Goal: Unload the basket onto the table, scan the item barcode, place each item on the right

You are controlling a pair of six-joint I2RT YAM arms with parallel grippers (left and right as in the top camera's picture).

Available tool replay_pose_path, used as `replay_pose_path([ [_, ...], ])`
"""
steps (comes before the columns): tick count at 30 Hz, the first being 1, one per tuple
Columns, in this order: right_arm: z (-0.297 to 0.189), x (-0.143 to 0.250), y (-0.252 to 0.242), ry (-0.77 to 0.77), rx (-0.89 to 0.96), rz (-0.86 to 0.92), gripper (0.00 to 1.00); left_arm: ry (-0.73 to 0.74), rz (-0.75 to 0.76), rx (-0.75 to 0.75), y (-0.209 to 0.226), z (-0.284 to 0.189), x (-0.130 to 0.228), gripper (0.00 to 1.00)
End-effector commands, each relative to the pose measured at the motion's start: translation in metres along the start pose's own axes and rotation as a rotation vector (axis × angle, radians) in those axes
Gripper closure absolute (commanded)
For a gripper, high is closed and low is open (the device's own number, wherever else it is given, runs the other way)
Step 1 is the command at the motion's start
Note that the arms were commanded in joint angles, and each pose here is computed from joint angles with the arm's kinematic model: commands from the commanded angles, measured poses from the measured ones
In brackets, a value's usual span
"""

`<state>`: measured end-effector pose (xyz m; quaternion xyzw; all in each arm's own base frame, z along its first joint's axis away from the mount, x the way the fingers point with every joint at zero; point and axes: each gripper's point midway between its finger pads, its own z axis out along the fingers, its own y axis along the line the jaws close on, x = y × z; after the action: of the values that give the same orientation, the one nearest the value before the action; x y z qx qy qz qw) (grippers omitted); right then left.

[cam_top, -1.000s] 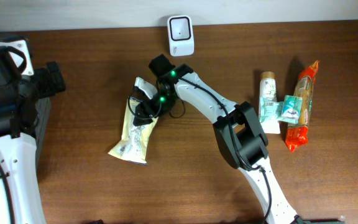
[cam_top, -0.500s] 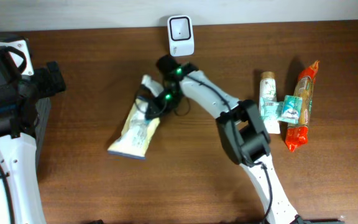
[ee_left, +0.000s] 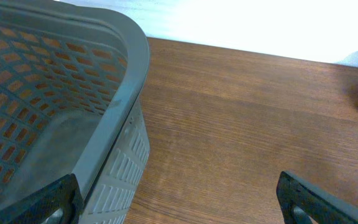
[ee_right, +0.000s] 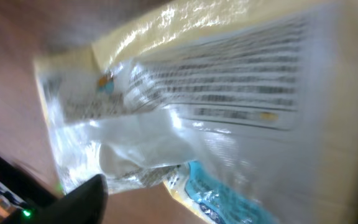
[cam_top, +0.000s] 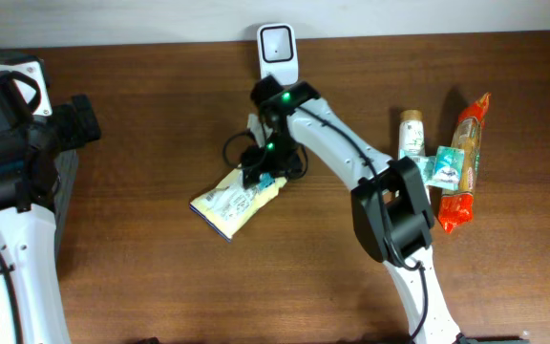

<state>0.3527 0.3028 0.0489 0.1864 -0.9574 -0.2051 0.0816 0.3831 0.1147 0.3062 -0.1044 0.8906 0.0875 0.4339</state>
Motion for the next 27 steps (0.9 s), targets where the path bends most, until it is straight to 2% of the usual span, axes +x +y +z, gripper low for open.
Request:
replay_pose_path([
  [1,-0.017,0.003,-0.027,0.002,0.097,-0.166,0.15,-0.022,-0.012,0.005,0.000,-0.007,-0.006,0.01],
  [3,-0.032,-0.002,-0.043,-0.009,0.105,-0.256,0.11,-0.022,-0.012,0.005,0.000,-0.007,-0.006,0.01],
  [4,-0.041,-0.007,-0.052,-0.033,0.105,-0.261,0.07,-0.022,-0.012,0.005,0.000,-0.007,-0.006,0.01],
  [7,-0.060,-0.028,-0.072,-0.131,0.052,-0.252,0.03,-0.022,-0.012,0.005,0.000,-0.007,-0.006,0.01],
  [9,-0.068,-0.039,-0.068,-0.201,-0.078,-0.298,0.02,-0.022,-0.012,0.005,0.000,-0.007,-0.006,0.01],
  [13,-0.074,-0.053,-0.054,-0.275,-0.186,-0.329,0.02,-0.022,-0.012,0.005,0.000,-0.007,-0.006,0.01],
  [19,-0.028,-0.048,-0.030,-0.186,-0.247,-0.347,0.02,-0.022,-0.012,0.005,0.000,-0.007,-0.006,0.01],
  [27,0.034,-0.014,0.002,0.022,-0.332,-0.301,0.05,-0.022,-0.012,0.005,0.000,-0.007,-0.006,0.01],
])
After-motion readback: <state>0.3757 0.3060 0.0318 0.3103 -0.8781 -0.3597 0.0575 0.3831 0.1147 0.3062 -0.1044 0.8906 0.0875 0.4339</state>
